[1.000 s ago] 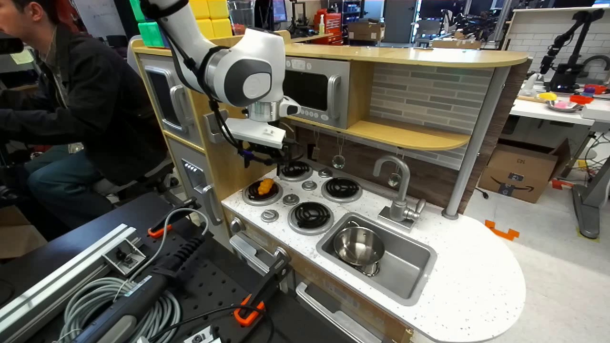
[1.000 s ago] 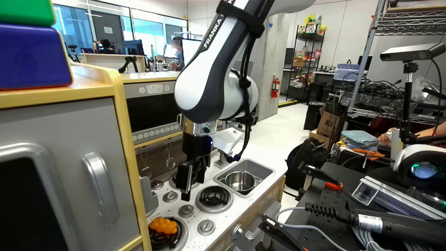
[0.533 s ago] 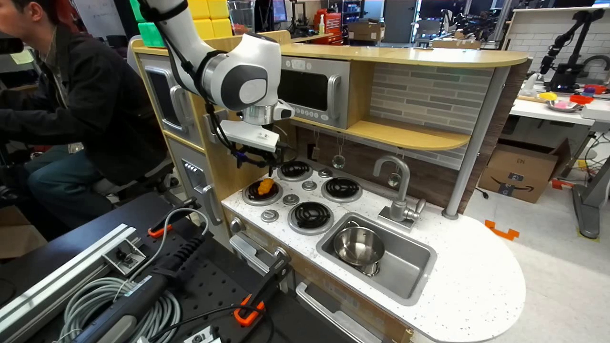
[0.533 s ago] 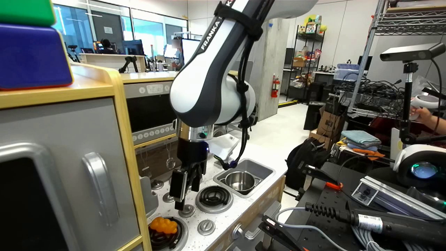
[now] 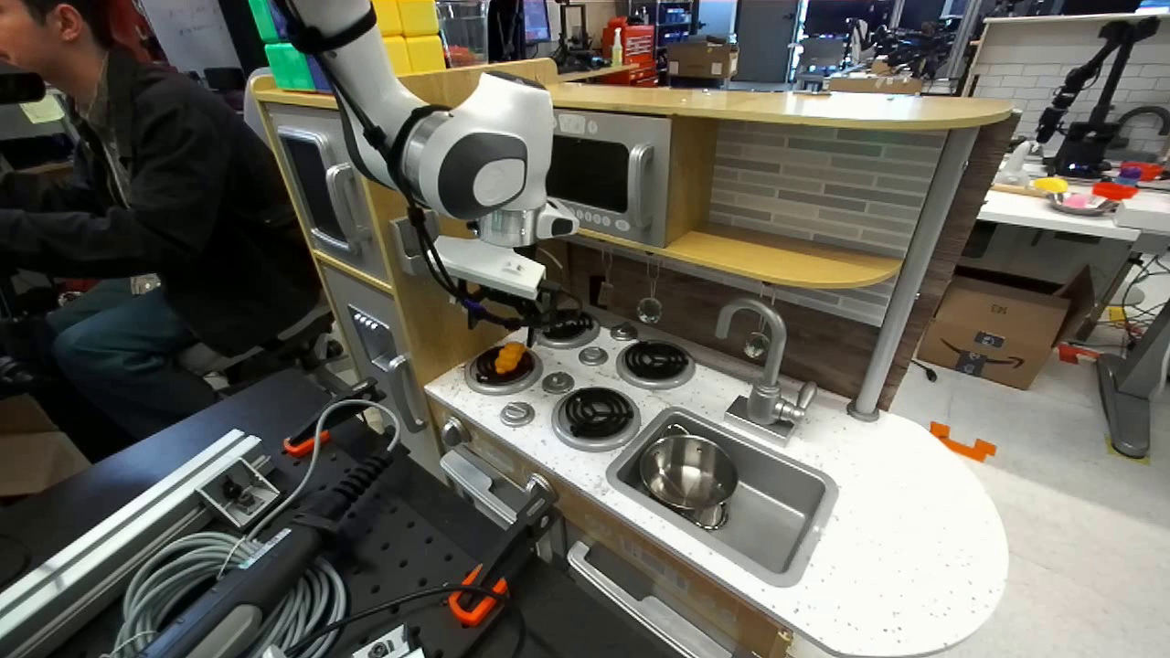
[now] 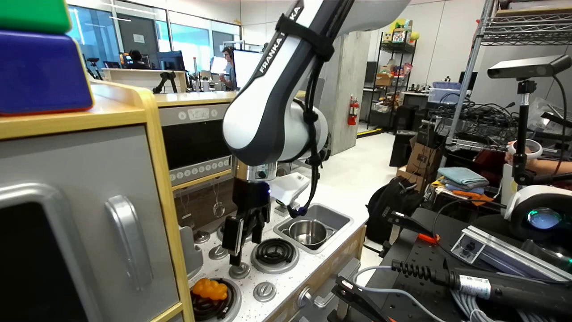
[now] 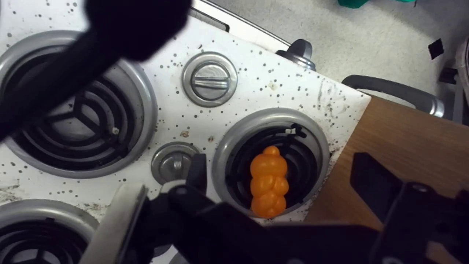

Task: Move the orange on the stove to the silver pot

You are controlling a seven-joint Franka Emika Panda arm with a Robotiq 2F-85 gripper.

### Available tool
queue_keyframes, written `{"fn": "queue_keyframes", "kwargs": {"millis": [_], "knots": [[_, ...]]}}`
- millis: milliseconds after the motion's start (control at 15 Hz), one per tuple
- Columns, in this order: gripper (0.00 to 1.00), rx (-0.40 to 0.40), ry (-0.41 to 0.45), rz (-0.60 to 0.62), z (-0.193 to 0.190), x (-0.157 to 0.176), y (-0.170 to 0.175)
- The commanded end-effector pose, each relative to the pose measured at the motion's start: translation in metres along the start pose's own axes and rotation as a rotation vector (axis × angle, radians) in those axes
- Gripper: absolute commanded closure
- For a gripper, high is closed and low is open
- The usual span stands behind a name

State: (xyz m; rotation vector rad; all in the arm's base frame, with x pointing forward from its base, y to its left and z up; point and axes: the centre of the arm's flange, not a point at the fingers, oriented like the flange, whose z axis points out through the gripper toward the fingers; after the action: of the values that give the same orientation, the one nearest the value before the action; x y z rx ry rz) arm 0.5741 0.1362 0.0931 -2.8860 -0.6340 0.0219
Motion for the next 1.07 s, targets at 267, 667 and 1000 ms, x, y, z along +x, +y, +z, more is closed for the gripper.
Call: {"fn": "queue_keyframes", "kwargs": {"millis": [267, 667, 1000], "knots": [[0.0, -0.085, 0.06, 0.034, 0.051, 0.057, -0.004], [0.0, -0.137, 0.098, -0.02, 0.088, 0.077, -0.044], [0.0, -0.171, 0.1, -0.027, 0.094, 0.083, -0.051]]}}
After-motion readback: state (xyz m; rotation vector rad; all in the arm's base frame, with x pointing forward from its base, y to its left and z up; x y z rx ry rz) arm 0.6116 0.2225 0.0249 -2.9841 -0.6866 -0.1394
